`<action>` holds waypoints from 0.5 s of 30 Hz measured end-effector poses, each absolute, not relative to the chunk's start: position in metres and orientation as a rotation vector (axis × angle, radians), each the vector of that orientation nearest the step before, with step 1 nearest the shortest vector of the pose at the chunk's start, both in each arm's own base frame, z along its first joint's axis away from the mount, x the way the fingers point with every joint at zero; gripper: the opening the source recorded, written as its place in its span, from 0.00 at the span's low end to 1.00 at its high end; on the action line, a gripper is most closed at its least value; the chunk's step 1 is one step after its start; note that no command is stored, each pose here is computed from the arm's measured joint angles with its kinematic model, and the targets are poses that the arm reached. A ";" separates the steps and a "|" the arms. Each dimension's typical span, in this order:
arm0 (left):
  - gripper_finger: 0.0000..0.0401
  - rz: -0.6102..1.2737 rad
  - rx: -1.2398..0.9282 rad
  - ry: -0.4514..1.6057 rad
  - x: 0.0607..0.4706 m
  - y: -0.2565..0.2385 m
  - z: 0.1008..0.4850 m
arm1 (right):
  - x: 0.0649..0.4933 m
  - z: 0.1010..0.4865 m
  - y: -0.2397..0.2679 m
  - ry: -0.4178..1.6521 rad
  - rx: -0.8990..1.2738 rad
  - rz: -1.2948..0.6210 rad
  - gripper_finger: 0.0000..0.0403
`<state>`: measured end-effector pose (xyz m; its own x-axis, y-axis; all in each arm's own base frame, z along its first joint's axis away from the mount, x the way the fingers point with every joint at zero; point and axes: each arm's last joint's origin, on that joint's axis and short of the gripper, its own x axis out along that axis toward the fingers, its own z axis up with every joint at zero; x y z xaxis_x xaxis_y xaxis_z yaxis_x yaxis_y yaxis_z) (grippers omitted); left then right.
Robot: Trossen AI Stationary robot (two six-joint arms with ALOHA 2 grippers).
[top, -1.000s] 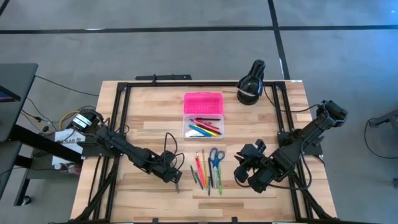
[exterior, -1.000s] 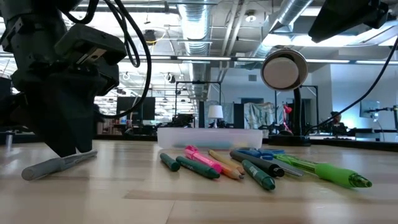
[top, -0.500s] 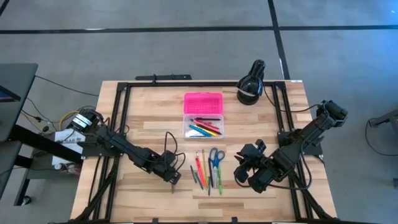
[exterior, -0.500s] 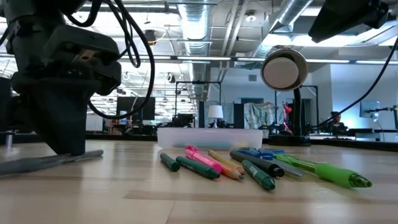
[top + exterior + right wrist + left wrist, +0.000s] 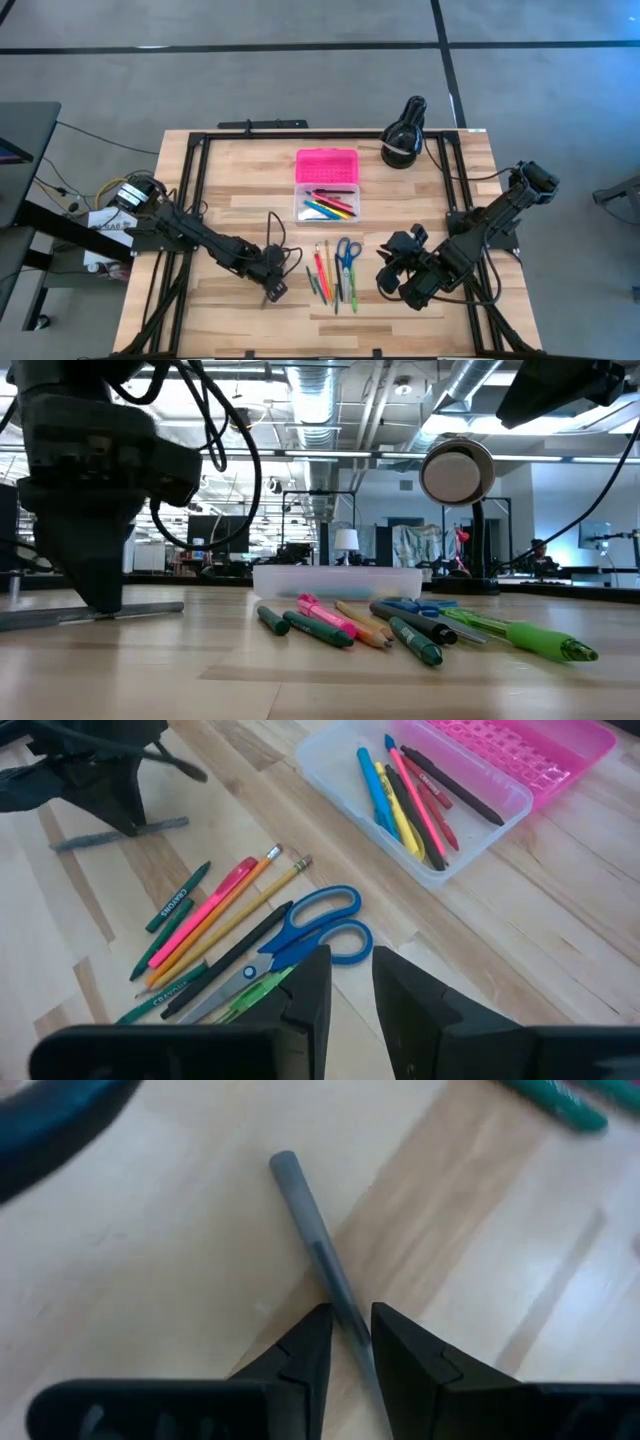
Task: Pick & place school supplies into a supply box
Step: Put the gray pen into the pink supply box
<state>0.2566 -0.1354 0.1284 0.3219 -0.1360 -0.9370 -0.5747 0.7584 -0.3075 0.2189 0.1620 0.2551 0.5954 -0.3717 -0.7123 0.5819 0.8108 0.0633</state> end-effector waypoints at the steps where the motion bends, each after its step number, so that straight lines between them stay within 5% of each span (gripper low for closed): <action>1: 0.18 0.293 -0.665 1.238 0.258 -0.137 0.131 | 0.219 0.255 0.162 0.749 0.305 -0.564 0.17; 15: 0.18 0.055 -0.315 1.319 0.252 -0.149 0.137 | 0.219 0.255 0.162 0.748 0.307 -0.564 0.17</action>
<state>0.2517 -0.1487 0.1372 0.2544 -0.1379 -0.9572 -0.2172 0.9563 -0.1955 0.2189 0.1621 0.2551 0.5953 -0.3710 -0.7127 0.5829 0.8099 0.0653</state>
